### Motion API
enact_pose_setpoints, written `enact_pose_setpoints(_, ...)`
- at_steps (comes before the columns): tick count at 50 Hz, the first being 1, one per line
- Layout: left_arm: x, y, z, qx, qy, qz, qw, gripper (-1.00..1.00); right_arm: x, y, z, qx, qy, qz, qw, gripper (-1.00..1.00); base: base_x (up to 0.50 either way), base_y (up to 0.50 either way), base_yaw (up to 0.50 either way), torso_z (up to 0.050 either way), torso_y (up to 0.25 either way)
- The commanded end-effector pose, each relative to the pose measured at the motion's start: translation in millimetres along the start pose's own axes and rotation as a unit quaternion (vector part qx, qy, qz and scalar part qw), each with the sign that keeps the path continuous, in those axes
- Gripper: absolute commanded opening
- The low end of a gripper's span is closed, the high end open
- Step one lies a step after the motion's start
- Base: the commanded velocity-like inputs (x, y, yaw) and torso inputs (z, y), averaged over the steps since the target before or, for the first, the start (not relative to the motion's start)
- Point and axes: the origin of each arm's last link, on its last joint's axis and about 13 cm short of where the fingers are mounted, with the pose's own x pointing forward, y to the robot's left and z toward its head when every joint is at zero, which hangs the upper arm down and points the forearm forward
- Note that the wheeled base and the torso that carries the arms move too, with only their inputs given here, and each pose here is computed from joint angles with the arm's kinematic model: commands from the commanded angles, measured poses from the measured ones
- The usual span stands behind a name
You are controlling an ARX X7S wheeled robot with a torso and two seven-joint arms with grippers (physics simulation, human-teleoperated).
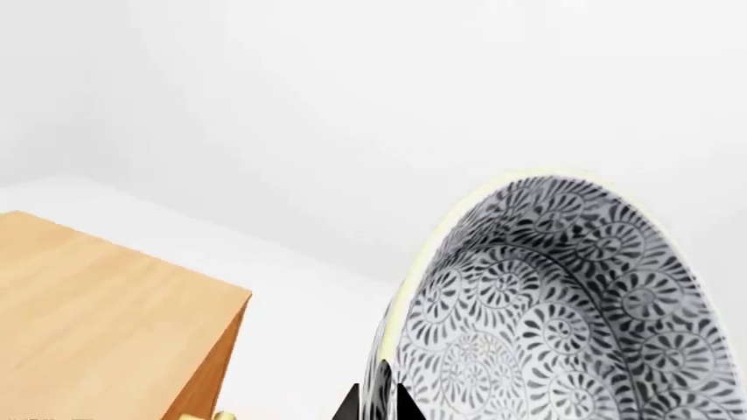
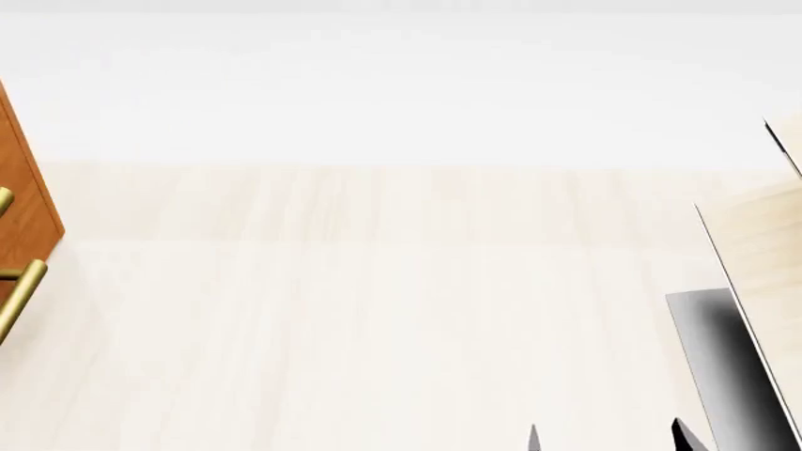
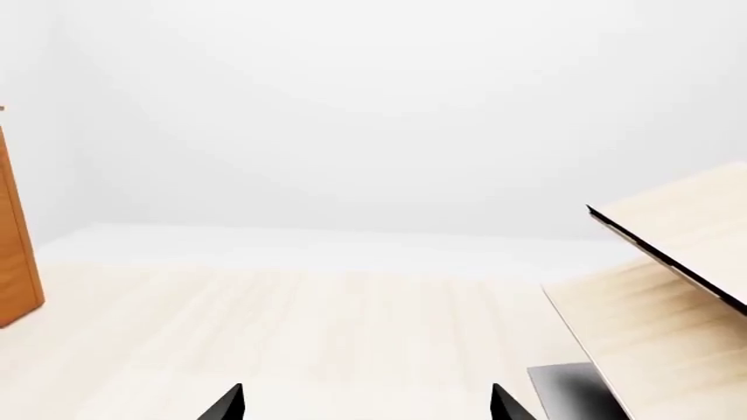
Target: Close the top drawer of the cabinet and put the bowl on top of it.
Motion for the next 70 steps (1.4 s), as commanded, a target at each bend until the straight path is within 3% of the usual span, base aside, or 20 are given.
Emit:
enact_pose_setpoints(1, -6, 2.1, 17, -0.033, -0.025, 0.024, 0.999, -1.0, 0, 0.1, 3, -0.002, -0.003, 0.002, 1.0, 1.0, 0.0, 0.0, 0.0, 0.0, 0.0)
enact_pose_setpoints(4, -8, 2.2, 20, -0.04, -0.029, 0.029, 0.998, -1.0, 0, 0.1, 3, -0.002, -0.003, 0.002, 1.0, 1.0, 0.0, 0.0, 0.0, 0.0, 0.003)
enact_pose_setpoints(6, -9, 2.4, 22, -0.043, -0.034, 0.031, 0.998, -1.0, -2, 0.0, -13, -0.001, -0.002, 0.001, 1.0, 1.0, 0.0, 0.0, 0.0, 0.0, 0.0)
enact_pose_setpoints(8, -9, 2.8, 23, -0.047, -0.037, 0.035, 0.998, -1.0, -1, -0.7, 1, 0.0, -0.002, 0.0, 1.0, 1.0, 0.0, 0.0, 0.0, 0.0, 0.0)
enact_pose_setpoints(20, -10, 5.0, 36, -0.073, -0.051, 0.056, 0.994, -1.0, -2, -1.2, 1, 0.001, -0.003, 0.001, 1.0, 1.0, 0.0, 0.0, 0.0, 0.0, 0.0)
enact_pose_setpoints(23, -11, 4.9, 38, -0.074, -0.052, 0.061, 0.994, -1.0, -2, -1.2, -16, 0.003, -0.003, 0.001, 1.0, 1.0, 0.0, 0.0, 0.0, 0.0, 0.0)
enact_pose_setpoints(25, -11, 6.9, 41, -0.081, -0.056, 0.068, 0.993, -1.0, -1, -0.7, 0, 0.002, -0.003, 0.003, 1.0, 1.0, 0.0, 0.0, 0.0, 0.0, 0.0)
enact_pose_setpoints(31, -10, 9.3, 50, -0.093, -0.06, 0.077, 0.991, -1.0, -2, -0.4, -15, 0.001, -0.003, 0.005, 1.0, 1.0, 0.0, 0.0, 0.0, 0.0, 0.002)
enact_pose_setpoints(32, -11, 8.8, 52, -0.092, -0.062, 0.078, 0.991, -1.0, -2, -0.8, -1, 0.001, -0.003, 0.004, 1.0, 1.0, 0.0, 0.0, 0.0, 0.0, 0.0)
enact_pose_setpoints(34, -10, 8.8, 56, -0.089, -0.063, 0.082, 0.991, -1.0, -2, -0.3, -14, -0.003, 0.0, 0.005, 1.0, 1.0, 0.0, 0.0, 0.0, 0.0, 0.0)
enact_pose_setpoints(39, -11, 11.4, 59, -0.098, -0.067, 0.087, 0.989, -1.0, -2, -1.0, 2, -0.002, -0.003, 0.004, 1.0, 1.0, 0.0, 0.0, 0.0, 0.0, 0.0)
enact_pose_setpoints(41, -11, 13.1, 60, -0.103, -0.067, 0.095, 0.988, -1.0, -3, -0.3, -17, -0.003, -0.003, 0.005, 1.0, 1.0, 0.0, 0.0, 0.0, 0.0, 0.0)
enact_pose_setpoints(43, -12, 14.8, 62, -0.104, -0.069, 0.1, 0.987, -1.0, -2, -0.8, -3, -0.002, -0.004, 0.005, 1.0, 1.0, 0.0, 0.0, 0.0, 0.0, 0.0)
enact_pose_setpoints(48, -13, 20.1, 68, -0.119, -0.079, 0.125, 0.982, -1.0, -2, 0.7, -21, -0.002, -0.004, 0.007, 1.0, 1.0, 0.0, 0.0, 0.0, 0.0, 0.0)
enact_pose_setpoints(51, -14, 21.7, 72, -0.125, -0.08, 0.13, 0.98, -1.0, -1, 0.1, 3, -0.003, -0.005, 0.007, 1.0, 1.0, 0.0, 0.0, 0.0, 0.0, 0.003)
enact_pose_setpoints(56, -14, 23.8, 79, -0.136, -0.086, 0.139, 0.977, -1.0, -2, -0.1, 6, -0.003, -0.007, 0.006, 1.0, 1.0, 0.0, 0.0, 0.0, 0.0, 0.0)
enact_pose_setpoints(57, -14, 23.9, 80, -0.137, -0.087, 0.14, 0.977, -1.0, -2, -0.2, -8, -0.003, -0.008, 0.006, 1.0, 1.0, 0.0, 0.0, 0.0, 0.01, 0.0)
enact_pose_setpoints(62, -15, 22.9, 86, -0.141, -0.094, 0.158, 0.973, -1.0, -3, -1.4, 7, -0.004, -0.01, 0.004, 1.0, 1.0, 0.0, 0.0, 0.0, 0.0, 0.0)
enact_pose_setpoints(68, -10, 23.3, 90, -0.134, -0.094, 0.189, 0.968, -1.0, -5, -1.7, -18, -0.004, -0.01, 0.004, 1.0, 1.0, 0.0, 0.0, 0.0, 0.0, 0.0)
enact_pose_setpoints(70, -10, 24.1, 92, -0.138, -0.099, 0.194, 0.966, -1.0, -4, -2.4, 5, -0.004, -0.01, 0.003, 1.0, 1.0, 0.0, 0.0, 0.0, 0.0, 0.0)
